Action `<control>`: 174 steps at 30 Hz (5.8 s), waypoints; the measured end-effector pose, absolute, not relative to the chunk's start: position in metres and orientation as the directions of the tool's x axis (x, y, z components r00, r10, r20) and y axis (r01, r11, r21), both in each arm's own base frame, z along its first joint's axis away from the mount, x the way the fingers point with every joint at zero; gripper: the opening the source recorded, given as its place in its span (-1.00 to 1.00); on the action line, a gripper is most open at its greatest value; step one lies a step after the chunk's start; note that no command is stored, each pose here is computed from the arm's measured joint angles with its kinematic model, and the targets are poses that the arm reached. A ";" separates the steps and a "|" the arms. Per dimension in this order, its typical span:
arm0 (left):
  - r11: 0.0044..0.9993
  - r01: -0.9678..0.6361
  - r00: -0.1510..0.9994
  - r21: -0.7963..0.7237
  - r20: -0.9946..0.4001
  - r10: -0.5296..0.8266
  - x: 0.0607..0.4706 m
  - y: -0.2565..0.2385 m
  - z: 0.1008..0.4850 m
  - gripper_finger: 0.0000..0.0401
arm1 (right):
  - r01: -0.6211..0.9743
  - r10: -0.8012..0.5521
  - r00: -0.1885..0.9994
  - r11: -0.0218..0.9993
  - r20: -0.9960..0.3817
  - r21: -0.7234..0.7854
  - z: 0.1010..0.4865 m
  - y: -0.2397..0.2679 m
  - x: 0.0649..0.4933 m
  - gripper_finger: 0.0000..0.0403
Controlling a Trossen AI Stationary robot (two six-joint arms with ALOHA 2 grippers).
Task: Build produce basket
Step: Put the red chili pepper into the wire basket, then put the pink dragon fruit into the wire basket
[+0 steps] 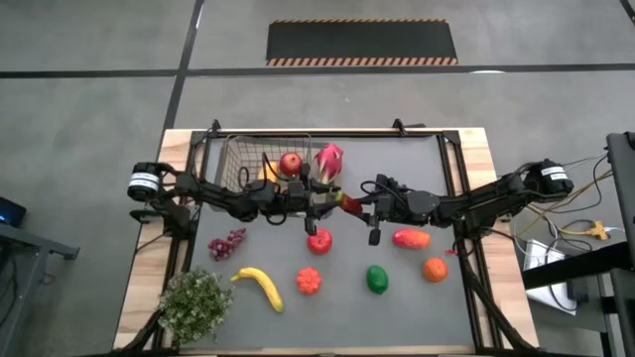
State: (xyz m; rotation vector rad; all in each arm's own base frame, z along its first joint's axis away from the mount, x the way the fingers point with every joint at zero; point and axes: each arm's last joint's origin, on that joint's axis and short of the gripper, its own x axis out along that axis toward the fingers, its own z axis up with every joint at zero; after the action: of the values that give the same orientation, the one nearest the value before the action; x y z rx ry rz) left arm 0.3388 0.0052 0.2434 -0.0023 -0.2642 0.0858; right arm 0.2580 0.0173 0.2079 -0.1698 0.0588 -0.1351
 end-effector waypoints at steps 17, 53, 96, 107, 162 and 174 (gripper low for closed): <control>0.996 -0.090 0.965 -0.008 0.246 0.089 0.338 0.007 0.243 -0.44 | 0.126 -0.137 0.989 0.975 -0.050 -0.185 0.209 0.017 0.257 0.33; 0.219 -0.950 0.167 0.223 -0.232 0.958 0.238 0.074 0.254 -0.44 | 0.324 -0.329 0.944 0.941 -0.038 -0.095 0.218 0.011 0.249 0.66; 0.035 -0.991 -0.028 0.132 -0.446 0.894 0.216 0.116 0.216 -0.08 | 0.323 -0.330 0.943 0.941 -0.055 -0.103 0.216 0.011 0.249 0.69; 0.032 -0.977 -0.056 0.211 -0.402 0.914 0.213 0.116 0.222 -0.08 | 0.323 -0.329 0.942 0.942 -0.060 -0.089 0.216 0.011 0.249 0.68; 0.740 -0.595 0.669 0.316 -0.315 0.673 0.270 0.022 0.283 -0.08 | 0.429 -0.458 0.762 0.887 -0.458 -0.173 0.237 -0.031 0.265 0.64; 0.737 -0.589 0.671 0.332 -0.307 0.675 0.269 0.022 0.286 -0.08 | 0.159 -0.375 0.775 0.895 -0.508 -0.418 0.254 -0.081 0.265 0.63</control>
State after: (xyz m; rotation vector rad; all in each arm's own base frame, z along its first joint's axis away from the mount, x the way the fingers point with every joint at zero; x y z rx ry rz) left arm 0.2693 0.0223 0.2861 0.2127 0.4304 0.7180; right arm 0.2645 -0.0812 0.2545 -0.3666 0.6208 -0.2958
